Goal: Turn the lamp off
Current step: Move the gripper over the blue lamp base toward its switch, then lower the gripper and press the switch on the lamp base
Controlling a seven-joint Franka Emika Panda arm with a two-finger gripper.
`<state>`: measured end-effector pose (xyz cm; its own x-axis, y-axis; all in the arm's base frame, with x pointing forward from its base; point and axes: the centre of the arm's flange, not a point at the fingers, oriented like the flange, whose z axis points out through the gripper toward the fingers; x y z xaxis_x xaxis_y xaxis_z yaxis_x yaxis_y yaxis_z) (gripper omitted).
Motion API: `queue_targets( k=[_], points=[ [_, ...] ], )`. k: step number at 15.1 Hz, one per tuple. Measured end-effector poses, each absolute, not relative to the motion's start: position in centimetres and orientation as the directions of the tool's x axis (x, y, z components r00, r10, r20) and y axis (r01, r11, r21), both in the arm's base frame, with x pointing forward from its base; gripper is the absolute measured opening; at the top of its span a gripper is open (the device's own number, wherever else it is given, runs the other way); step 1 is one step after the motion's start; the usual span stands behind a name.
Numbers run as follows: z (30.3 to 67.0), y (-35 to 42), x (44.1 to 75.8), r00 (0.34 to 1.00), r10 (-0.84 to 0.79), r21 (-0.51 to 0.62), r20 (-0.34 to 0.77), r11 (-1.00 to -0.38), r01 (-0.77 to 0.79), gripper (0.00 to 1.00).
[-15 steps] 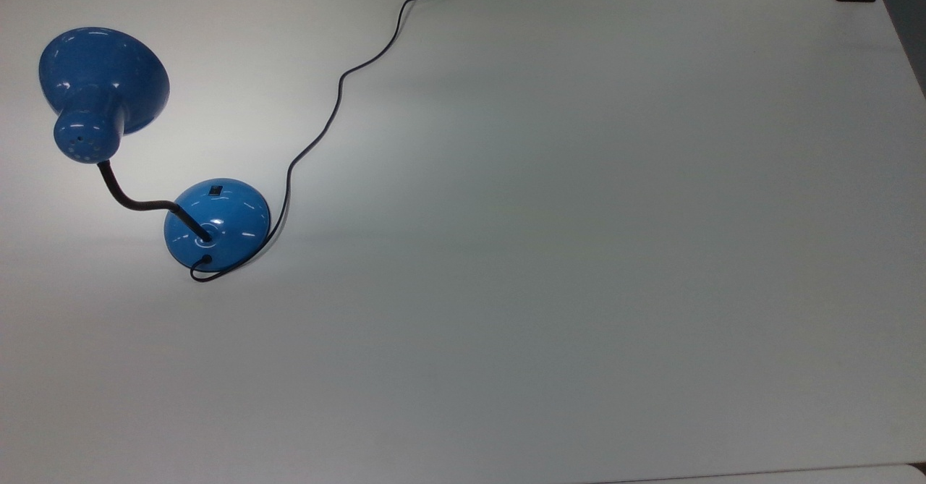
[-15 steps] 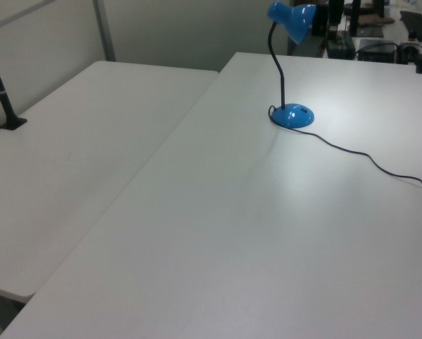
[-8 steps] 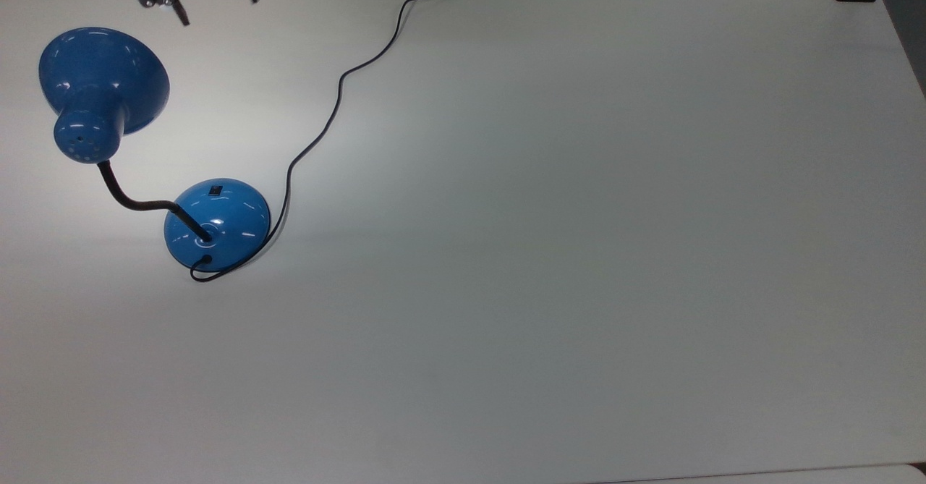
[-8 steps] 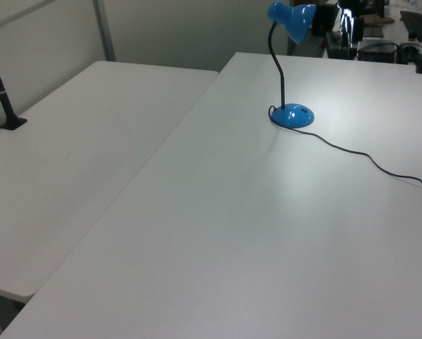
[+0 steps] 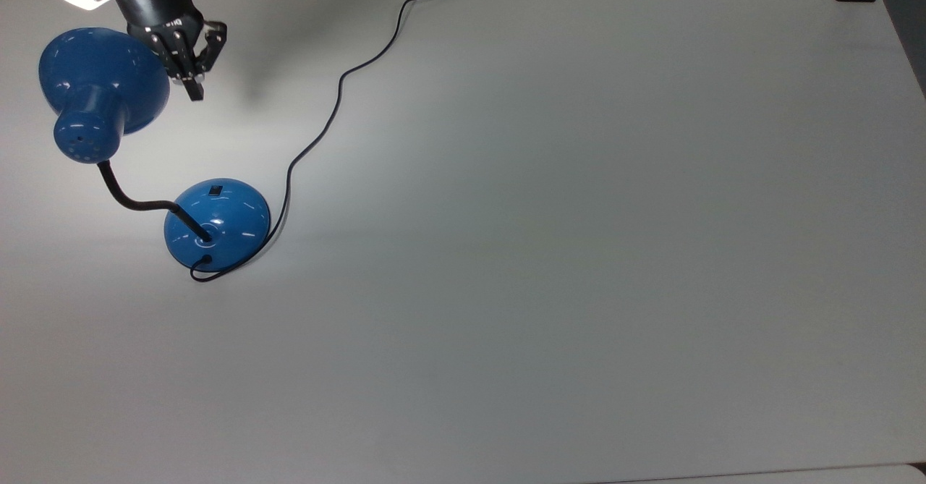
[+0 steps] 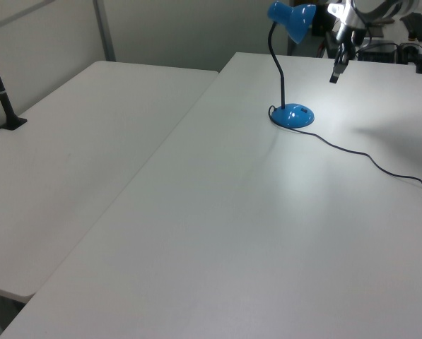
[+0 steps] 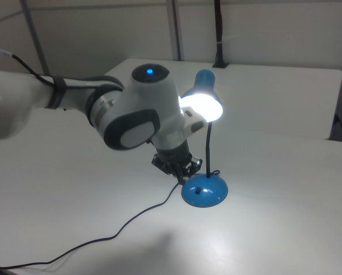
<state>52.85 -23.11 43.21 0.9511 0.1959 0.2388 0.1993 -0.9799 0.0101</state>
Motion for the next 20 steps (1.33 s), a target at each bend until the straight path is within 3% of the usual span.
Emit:
queue_targets(
  k=[9,20],
  points=[
    [34.3,-21.9,57.0,0.939,0.118,0.078,0.323,-0.992,0.098,0.01],
    [32.5,-21.8,57.6,0.938,0.111,0.072,0.327,-0.993,0.092,0.01]
  ],
)
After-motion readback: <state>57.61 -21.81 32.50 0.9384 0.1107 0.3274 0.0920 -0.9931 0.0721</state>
